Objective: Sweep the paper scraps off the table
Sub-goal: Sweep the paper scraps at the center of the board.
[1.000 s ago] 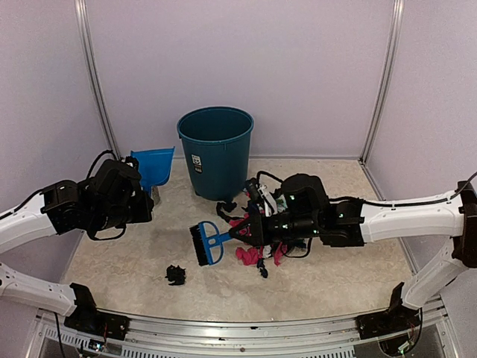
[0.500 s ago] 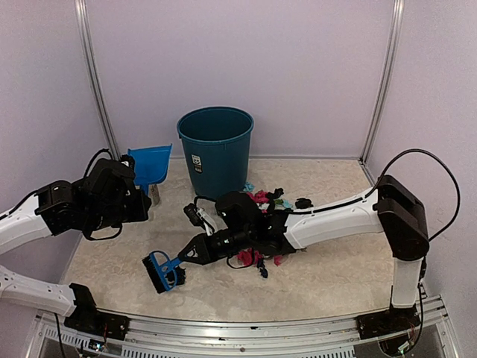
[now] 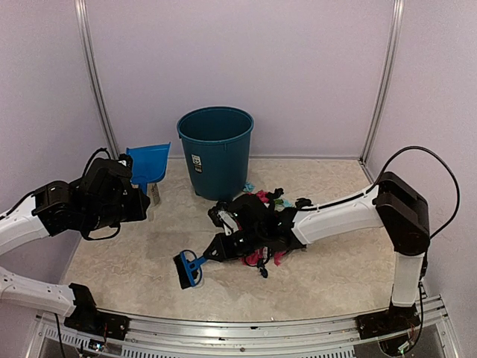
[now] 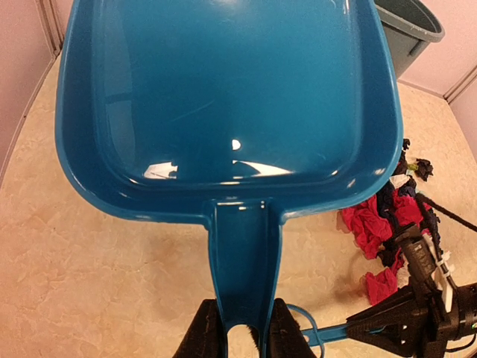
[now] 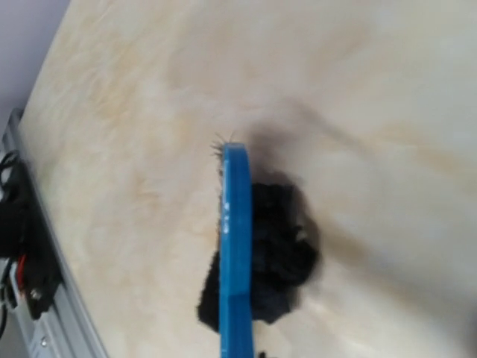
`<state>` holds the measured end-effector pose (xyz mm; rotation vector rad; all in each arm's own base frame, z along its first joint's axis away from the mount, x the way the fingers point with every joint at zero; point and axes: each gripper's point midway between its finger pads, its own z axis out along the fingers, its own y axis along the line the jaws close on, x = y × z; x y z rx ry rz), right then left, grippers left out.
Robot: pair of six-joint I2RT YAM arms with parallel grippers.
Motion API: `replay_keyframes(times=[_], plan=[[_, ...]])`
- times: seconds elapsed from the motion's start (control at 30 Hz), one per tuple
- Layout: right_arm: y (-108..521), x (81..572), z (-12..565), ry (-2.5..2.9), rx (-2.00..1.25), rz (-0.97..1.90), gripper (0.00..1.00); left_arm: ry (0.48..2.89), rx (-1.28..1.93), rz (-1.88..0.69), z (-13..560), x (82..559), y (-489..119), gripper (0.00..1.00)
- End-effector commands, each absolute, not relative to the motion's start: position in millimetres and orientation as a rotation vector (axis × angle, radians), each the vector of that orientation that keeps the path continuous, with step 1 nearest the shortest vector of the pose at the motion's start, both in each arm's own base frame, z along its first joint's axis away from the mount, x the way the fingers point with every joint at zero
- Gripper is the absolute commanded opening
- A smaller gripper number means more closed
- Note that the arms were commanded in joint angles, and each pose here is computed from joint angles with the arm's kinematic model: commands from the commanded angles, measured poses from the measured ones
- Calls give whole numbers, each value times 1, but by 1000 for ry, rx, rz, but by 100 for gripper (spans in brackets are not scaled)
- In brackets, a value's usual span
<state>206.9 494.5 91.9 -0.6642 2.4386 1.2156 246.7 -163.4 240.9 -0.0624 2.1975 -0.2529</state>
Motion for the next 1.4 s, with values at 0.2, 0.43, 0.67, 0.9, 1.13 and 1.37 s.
replay_keyframes(times=[0.2, 0.43, 0.67, 0.9, 1.13, 1.37], plan=[[386, 260, 100, 2454, -414, 917, 0, 2196, -48, -256, 240, 250, -167, 8], [327, 291, 104, 2434, -287, 759, 0, 2197, -49, -259, 239, 252, -169, 8], [273, 309, 99, 2446, -174, 627, 0, 2198, -48, -260, 240, 251, -169, 8], [217, 308, 116, 2416, -48, 516, 0, 2194, -40, -258, 240, 252, -170, 8], [198, 298, 152, 2352, 7, 533, 0, 2186, -20, -261, 242, 256, -175, 8], [238, 292, 201, 2232, -71, 809, 0, 2193, -2, -269, 240, 259, -182, 8]])
